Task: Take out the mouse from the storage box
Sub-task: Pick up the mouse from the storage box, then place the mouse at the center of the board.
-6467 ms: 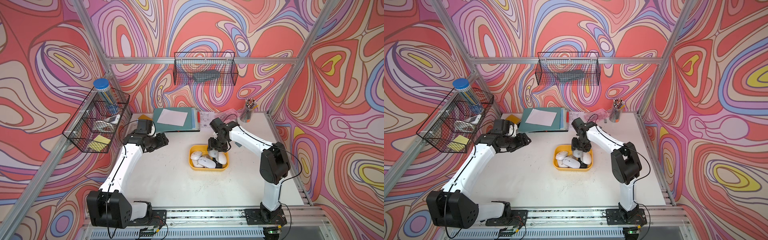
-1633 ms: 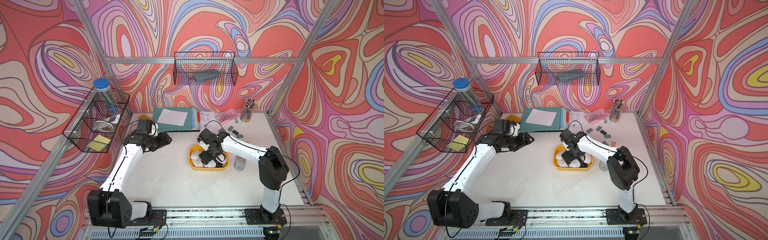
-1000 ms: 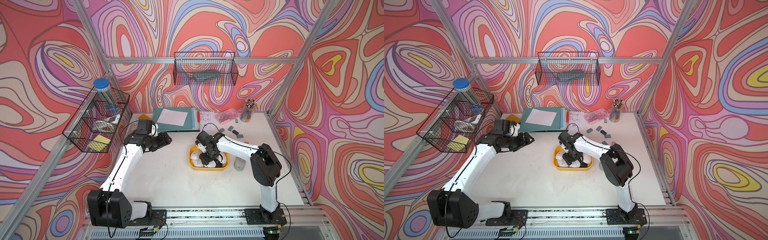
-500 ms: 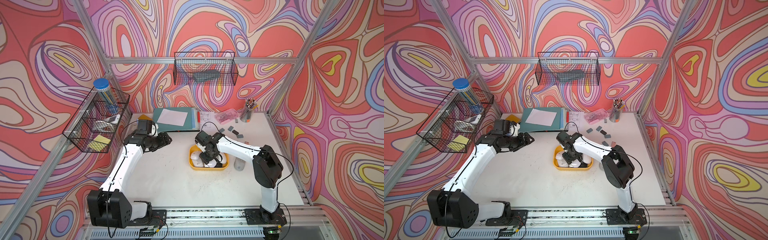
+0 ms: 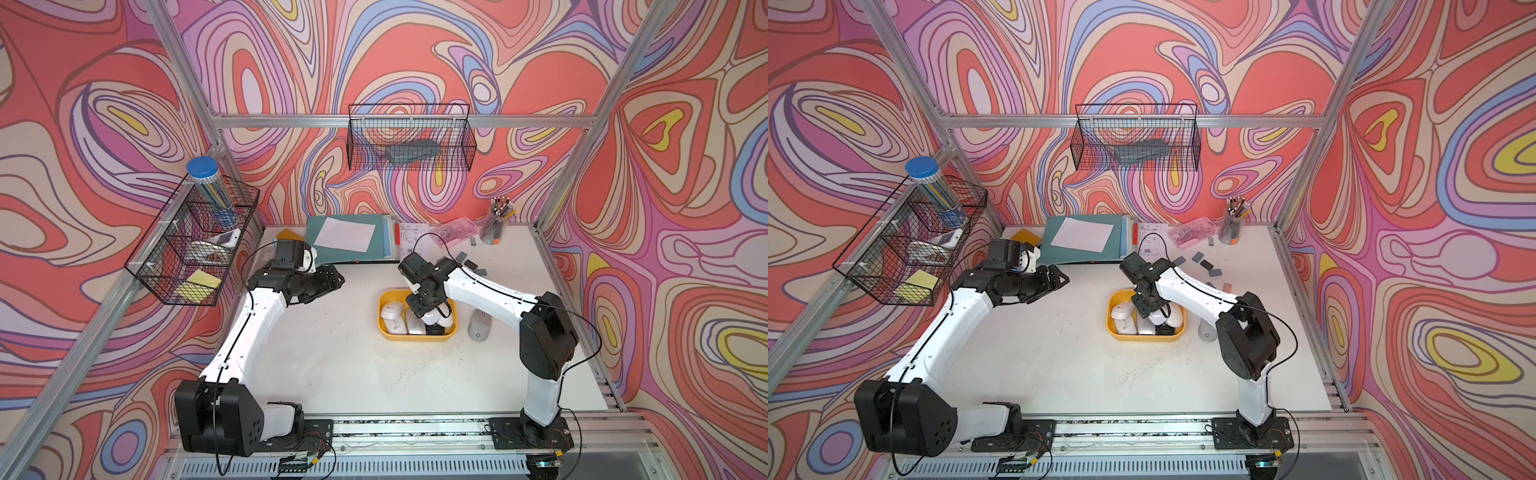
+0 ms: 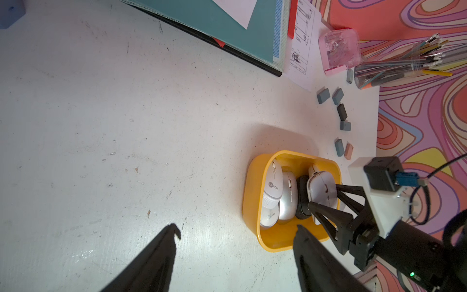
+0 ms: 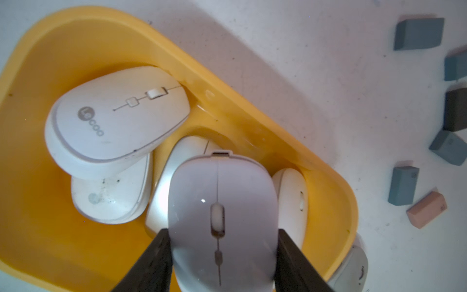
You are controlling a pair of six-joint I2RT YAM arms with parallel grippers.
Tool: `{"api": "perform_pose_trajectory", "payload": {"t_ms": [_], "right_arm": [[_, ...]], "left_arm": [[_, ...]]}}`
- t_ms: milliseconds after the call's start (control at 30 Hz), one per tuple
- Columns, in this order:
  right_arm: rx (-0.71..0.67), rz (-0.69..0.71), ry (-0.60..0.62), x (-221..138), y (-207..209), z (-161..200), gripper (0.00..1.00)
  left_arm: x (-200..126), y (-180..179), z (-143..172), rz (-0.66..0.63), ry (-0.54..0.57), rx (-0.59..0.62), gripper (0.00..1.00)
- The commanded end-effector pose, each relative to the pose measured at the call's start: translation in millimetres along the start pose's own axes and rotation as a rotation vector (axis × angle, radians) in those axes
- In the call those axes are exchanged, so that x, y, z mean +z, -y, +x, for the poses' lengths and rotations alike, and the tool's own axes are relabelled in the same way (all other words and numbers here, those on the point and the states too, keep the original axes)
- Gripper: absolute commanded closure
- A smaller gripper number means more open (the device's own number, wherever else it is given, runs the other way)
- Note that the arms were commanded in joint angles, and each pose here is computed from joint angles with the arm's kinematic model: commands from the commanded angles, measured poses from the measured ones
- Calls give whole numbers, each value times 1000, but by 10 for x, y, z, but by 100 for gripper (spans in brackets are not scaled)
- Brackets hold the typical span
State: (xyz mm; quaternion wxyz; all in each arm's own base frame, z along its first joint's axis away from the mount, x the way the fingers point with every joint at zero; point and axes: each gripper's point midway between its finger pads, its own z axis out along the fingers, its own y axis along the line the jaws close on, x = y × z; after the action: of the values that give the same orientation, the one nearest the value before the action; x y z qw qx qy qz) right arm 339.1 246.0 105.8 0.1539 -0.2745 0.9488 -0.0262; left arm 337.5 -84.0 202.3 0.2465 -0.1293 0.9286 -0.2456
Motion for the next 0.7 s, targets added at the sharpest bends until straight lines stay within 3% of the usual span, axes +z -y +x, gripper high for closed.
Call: {"api": "perform_pose_trajectory", "payload": {"t_ms": [0,200,433,533,667], "right_arm": [[75,24,66,-240,213,-102,45],[297,95,62,-300,870,26,45],[769,240,40,-387,2055,684,44],[890,263,20,-303,2265,970,43],[953,267,-51,-113,2238,1261,43]], "left_arm": [[-20,27,-14,20,12,5,23],[-27,42,-15,26,13,5,23],[-31,60,-15,35,12,7,23],[-27,64,-14,39,12,3,23],[-12,80,-10,50,6,-3,23]]}}
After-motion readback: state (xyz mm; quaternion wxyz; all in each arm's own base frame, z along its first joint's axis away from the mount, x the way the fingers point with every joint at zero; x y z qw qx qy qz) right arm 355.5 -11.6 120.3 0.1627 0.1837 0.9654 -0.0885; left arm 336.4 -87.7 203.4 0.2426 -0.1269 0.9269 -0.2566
